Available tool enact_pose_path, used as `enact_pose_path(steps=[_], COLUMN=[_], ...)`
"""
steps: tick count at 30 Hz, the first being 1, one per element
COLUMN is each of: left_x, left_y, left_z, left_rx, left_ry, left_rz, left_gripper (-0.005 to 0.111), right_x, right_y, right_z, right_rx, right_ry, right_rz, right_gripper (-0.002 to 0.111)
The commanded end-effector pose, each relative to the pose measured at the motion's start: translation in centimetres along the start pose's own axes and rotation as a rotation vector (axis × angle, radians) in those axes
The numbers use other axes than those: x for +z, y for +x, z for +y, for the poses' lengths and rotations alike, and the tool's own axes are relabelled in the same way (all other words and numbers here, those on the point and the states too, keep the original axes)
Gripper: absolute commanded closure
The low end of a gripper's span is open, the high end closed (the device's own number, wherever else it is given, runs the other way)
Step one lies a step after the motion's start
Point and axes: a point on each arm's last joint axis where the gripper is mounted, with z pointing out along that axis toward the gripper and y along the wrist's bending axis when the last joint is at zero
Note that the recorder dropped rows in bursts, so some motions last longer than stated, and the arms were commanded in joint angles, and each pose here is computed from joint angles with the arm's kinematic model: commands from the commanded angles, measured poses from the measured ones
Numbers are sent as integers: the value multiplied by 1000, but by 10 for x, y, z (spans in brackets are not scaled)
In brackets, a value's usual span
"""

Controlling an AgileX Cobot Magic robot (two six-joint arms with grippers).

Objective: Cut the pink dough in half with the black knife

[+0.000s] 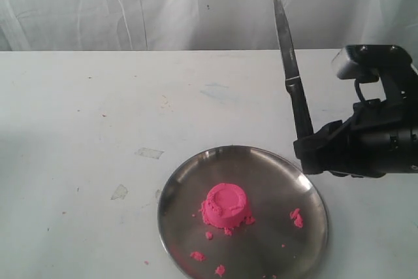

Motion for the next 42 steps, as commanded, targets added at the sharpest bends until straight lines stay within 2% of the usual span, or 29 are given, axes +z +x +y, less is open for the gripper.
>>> enact_pose_path(steps=[1,2,3,5,6,7,10,11,13,16,18,20,22,25,27,31,35,37,40,42], left_x=[-5,-10,-11,-13,-12,-11,4,16,36,61,71,82,96,119,133,152,167,172,170,163], left_y=[-29,-43,-53,-77,-89,-98,-124,-129,-130,-126,-120,-108,-92,-62,-39,2,37,55,86,106], left_z=[-10,-16,-21,-35,-43,-50,-73,-80,-87,-97,-107,-115,-116,-109,-108,-112,-110,-112,-123,-134], left_rx=[-68,-171,-273,-476,-475,-426,-31,36,62,-42,7,182,337,492,566,601,743,725,660,655], left_ry=[116,184,228,313,322,319,317,335,388,491,570,616,611,515,516,559,612,655,797,950], left_rz=[-301,-406,-438,-427,-410,-397,-386,-365,-312,-208,-148,-52,59,246,353,523,607,649,730,757], left_gripper=[107,107,107,107,107,107,107,107,107,107,107,107,107,107,107,107,107,107,107,107], right_x=[1,1,1,0,-1,-2,-11,-15,-21,-27,-29,-28,-26,-18,-12,4,15,22,33,40], right_y=[2,2,3,1,0,-2,-14,-18,-27,-31,-29,-26,-25,-23,-20,-12,-8,-6,-1,2], right_z=[3,4,4,5,6,8,18,22,27,25,21,17,15,18,20,15,16,18,16,12], right_rx=[2,1,1,-4,-7,-14,-53,-70,-90,-131,-136,-118,-141,-165,-191,-186,-195,-218,-257,-260], right_ry=[-41,-46,-51,-60,-67,-81,-164,-193,-225,-187,-134,-65,-22,-27,-33,47,69,65,95,133], right_rz=[25,28,31,34,35,39,78,90,103,151,203,243,258,294,340,452,507,535,592,625], right_gripper=[108,108,108,108,108,108,108,108,108,108,108,108,108,108,108,108,108,108,108,108])
